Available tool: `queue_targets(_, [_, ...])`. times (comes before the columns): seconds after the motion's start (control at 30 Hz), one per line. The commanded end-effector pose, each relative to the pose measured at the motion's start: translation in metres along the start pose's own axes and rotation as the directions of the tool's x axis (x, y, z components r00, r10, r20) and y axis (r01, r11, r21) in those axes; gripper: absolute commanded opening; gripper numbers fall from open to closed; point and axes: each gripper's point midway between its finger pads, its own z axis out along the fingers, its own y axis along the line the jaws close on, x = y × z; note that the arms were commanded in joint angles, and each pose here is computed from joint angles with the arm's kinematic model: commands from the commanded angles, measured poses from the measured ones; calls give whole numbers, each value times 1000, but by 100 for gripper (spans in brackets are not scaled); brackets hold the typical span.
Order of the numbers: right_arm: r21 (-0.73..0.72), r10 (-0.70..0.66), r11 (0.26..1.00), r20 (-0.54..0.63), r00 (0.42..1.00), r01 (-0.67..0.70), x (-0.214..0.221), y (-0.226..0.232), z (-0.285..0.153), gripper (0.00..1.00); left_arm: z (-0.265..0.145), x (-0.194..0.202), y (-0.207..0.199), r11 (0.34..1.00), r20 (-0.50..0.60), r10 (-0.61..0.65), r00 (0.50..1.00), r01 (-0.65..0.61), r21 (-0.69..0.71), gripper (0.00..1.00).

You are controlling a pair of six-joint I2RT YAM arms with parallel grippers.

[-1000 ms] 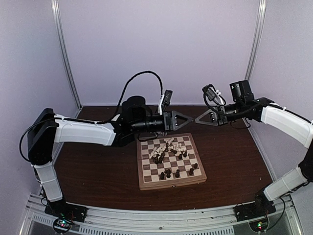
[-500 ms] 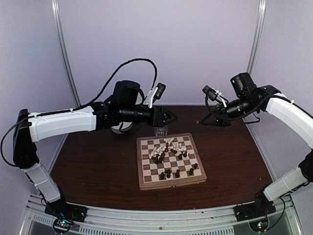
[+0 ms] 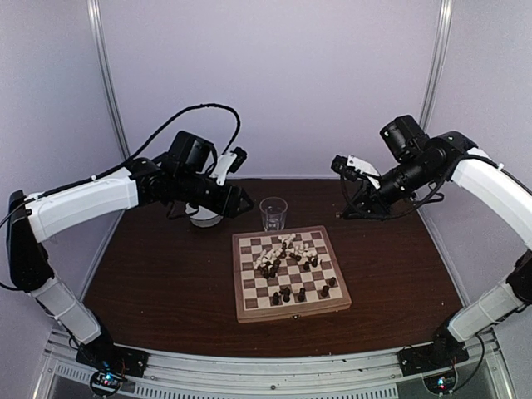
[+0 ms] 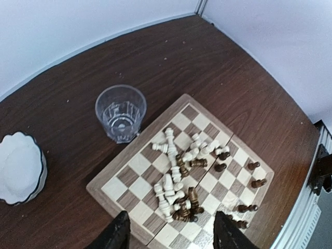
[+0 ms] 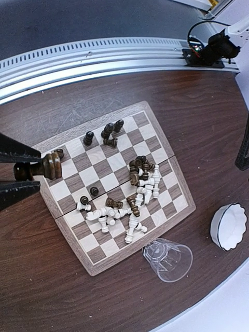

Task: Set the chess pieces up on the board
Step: Place the pawn at b7.

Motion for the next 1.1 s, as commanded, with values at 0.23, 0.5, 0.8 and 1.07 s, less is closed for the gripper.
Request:
queue_targets(0.23, [107, -204, 967, -218, 954, 231, 7, -8, 21, 0, -10, 9, 28, 995, 9, 23, 1000, -23, -99, 57])
queue_targets(0.5, [101, -293, 934, -326, 899, 342, 15, -2, 39, 0, -12, 10, 27, 995, 7, 23, 1000, -22, -94, 57])
queue_targets(0.8, [87, -368, 896, -407, 836, 436, 20, 3, 54, 0, -10, 11, 27, 995, 2, 22, 1000, -22, -92, 57])
queue_targets(1.07, [69, -399, 878, -442, 804, 474, 24, 7, 64, 0, -11, 12, 27, 996, -1, 21, 1000, -21, -91, 57])
